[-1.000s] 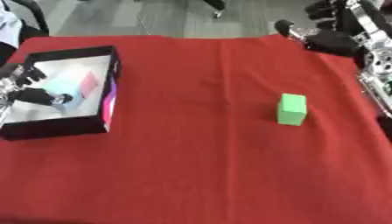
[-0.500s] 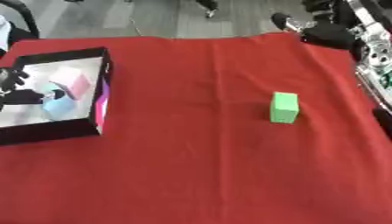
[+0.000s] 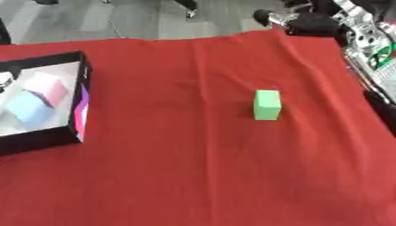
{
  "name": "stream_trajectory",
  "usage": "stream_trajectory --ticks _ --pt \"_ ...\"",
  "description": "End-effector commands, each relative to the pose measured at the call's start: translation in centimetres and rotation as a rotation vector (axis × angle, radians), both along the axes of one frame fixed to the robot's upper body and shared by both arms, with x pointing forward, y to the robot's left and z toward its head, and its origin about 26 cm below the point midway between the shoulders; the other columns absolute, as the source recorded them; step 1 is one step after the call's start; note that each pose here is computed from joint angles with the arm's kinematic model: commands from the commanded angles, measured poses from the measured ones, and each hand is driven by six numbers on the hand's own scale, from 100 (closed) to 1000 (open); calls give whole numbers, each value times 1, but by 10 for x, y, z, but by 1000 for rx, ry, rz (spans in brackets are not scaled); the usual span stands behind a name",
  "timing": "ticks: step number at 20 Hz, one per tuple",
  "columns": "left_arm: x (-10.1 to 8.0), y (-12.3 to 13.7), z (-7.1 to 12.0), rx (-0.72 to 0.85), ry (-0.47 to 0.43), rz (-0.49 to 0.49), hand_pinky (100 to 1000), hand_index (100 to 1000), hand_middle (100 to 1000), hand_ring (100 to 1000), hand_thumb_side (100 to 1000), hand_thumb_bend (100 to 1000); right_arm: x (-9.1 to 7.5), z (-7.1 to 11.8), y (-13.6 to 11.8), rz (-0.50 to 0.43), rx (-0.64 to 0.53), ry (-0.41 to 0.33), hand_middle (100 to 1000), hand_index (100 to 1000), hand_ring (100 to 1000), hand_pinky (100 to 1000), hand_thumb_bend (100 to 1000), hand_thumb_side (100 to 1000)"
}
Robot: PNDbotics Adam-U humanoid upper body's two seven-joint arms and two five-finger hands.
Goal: Pick up the objects with one hand, pass them to the other hand, and then place them into the box on the other side of the table.
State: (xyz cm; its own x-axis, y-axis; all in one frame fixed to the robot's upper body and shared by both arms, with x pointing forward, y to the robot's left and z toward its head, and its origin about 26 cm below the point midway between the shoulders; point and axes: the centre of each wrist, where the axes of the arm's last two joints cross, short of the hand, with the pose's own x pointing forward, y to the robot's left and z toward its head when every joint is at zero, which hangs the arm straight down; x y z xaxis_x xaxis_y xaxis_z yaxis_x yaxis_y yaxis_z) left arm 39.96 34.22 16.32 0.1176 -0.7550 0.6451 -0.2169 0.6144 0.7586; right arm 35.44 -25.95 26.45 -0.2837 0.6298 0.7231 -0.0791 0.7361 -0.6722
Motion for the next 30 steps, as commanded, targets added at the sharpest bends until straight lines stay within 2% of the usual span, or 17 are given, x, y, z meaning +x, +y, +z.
stream_trajectory --ticks 1,5,10,14,22,26,27,28,30 --pt "-7 3 22 -50 -121 -21 816 773 681 718 627 504 1 18 -14 44 -106 42 750 849 837 861 601 370" --pt "-11 -1 23 -93 -162 -35 816 770 675 715 624 503 5 25 -25 110 -231 115 764 854 849 876 607 346" --pt "-13 -3 24 -104 -170 -42 817 767 670 714 624 504 7 33 -37 184 -389 173 785 862 866 894 614 306" --pt "-13 -4 25 -111 -175 -46 817 765 667 713 623 504 9 33 -42 226 -491 231 793 865 871 902 621 275" --pt "-12 -6 25 -110 -175 -47 818 761 661 713 618 499 10 22 -43 271 -633 317 810 873 886 916 636 209" --pt "-12 -6 24 -108 -168 -47 818 758 656 712 616 495 13 12 -41 260 -701 351 819 879 895 924 634 184" --pt "-12 -6 23 -107 -166 -46 818 757 656 712 615 494 14 9 -39 251 -719 355 822 880 897 925 661 168" --pt "-12 -6 23 -105 -163 -45 818 757 655 713 615 492 15 6 -38 239 -736 358 823 881 900 926 633 196" --pt "-12 -6 23 -103 -158 -45 818 756 654 713 614 490 17 0 -36 224 -759 372 823 883 902 927 636 192"
